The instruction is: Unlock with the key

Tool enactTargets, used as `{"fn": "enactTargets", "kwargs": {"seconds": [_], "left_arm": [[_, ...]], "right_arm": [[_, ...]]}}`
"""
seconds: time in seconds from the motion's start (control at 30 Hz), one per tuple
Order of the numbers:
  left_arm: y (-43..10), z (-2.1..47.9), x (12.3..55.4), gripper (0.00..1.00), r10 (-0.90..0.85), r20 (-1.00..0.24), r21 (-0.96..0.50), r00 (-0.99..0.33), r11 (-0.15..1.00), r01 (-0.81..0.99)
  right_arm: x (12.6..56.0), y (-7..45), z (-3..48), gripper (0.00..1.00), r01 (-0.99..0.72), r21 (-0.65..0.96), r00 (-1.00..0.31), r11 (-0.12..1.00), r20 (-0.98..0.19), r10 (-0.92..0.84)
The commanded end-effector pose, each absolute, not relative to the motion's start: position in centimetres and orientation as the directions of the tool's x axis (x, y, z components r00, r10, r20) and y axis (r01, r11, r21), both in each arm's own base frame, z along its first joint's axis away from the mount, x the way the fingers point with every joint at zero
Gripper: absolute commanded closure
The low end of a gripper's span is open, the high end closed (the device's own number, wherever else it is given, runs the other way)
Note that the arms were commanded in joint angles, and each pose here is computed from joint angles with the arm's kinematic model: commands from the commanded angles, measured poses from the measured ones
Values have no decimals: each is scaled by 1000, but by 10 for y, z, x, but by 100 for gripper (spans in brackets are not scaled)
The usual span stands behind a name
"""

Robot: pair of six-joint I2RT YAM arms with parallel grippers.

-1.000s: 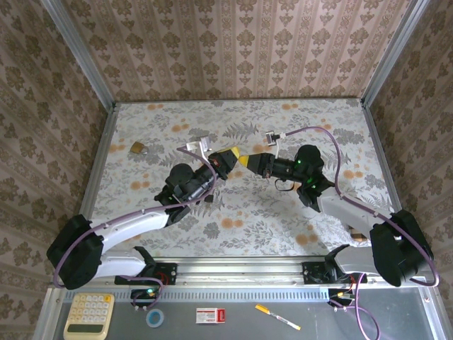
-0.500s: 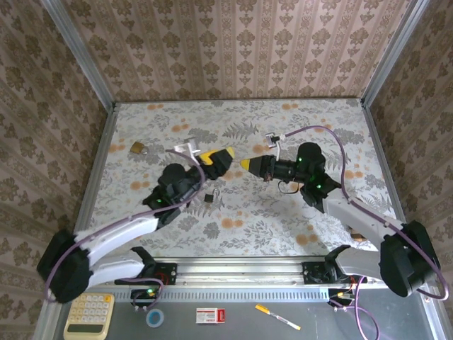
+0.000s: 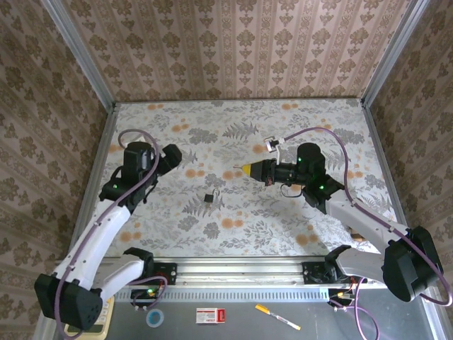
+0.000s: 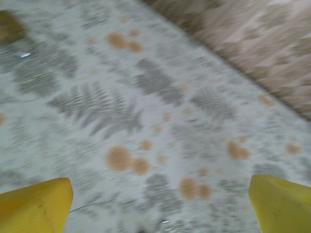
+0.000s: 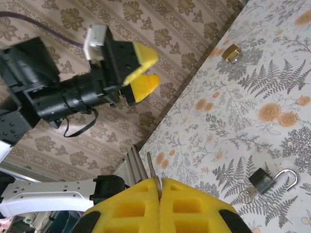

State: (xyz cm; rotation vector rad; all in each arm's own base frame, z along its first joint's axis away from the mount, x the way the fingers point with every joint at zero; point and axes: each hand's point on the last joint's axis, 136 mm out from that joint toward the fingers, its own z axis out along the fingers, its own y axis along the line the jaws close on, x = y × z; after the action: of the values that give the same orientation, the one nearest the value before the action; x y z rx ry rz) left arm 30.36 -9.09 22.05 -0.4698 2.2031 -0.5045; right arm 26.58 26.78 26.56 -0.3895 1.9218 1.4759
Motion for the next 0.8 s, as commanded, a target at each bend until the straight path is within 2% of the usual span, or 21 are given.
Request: {"fn": "enactTargets", "kwargs": {"seconds": [0.0,0.3,0.77], "left_arm": [[-67,203,295,6,-411,-599,-383,-687,901,-205],[1,167,338,7,-449,-532,-252,-718,893,-372],[39,85,470,21,-545,-326,-169,-772,837,-520]], "right_arm": [[260,271,285,100,-652,704,-696,281,-703,146],[256,264,273,100,-647,675,-694,353,-714,95],[243,262,220,100,-604,690,-743,400,-668,31]]}}
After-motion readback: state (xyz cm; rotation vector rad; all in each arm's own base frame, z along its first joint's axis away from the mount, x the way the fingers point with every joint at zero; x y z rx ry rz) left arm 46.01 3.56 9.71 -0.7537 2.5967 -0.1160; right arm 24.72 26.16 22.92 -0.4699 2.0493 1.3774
